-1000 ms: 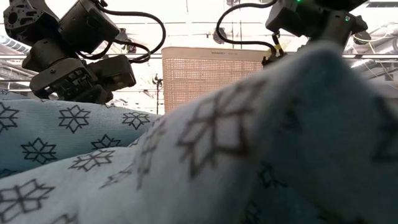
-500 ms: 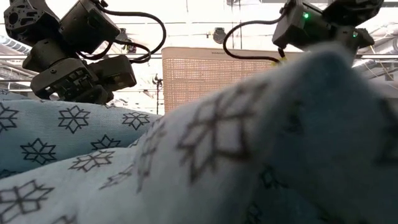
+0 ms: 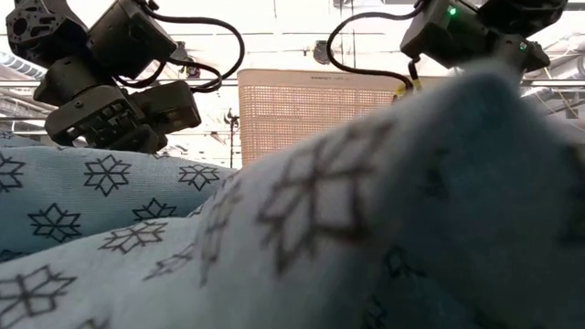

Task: Pick & place medical supplies in basket/bin
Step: Put the blue bandage into the white bin

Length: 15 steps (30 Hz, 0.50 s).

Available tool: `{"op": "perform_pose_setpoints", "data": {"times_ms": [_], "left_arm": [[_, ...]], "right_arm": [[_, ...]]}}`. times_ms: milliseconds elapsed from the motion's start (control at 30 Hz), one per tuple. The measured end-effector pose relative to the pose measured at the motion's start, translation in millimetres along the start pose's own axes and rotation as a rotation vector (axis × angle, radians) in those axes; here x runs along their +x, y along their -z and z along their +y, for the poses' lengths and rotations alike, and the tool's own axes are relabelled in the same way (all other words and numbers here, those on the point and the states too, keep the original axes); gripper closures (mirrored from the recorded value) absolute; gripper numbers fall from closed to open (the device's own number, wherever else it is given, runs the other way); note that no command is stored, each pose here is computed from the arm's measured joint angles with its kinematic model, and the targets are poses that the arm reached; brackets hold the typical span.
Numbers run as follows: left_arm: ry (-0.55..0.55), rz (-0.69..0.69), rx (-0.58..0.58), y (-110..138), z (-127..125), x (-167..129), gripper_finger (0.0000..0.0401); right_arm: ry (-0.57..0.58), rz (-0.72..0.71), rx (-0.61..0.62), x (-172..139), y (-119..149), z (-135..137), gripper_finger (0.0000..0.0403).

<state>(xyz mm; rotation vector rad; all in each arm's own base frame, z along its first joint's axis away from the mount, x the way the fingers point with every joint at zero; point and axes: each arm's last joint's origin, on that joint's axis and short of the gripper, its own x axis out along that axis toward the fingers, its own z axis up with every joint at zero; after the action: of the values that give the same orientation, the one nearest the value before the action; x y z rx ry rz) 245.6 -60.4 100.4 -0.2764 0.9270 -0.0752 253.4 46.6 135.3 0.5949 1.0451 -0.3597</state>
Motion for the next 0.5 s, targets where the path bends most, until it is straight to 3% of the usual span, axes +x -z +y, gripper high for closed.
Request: {"op": "perform_pose_setpoints", "data": {"times_ms": [100,333,500], "left_arm": [[0.009,0.017,-0.001,1,0,0,0.0158],[-0.01,0.058,-0.024,4,1,-1,0.0158],[-0.008,0.052,-0.023,4,1,-1,0.0158]], "right_arm": [[-0.009,0.007,-0.006,-5,1,1,0.0361],[-0.017,-0.087,0.002,-40,6,5,0.0361],[-0.131,-0.213,-0.008,-76,10,14,0.0359]]}}
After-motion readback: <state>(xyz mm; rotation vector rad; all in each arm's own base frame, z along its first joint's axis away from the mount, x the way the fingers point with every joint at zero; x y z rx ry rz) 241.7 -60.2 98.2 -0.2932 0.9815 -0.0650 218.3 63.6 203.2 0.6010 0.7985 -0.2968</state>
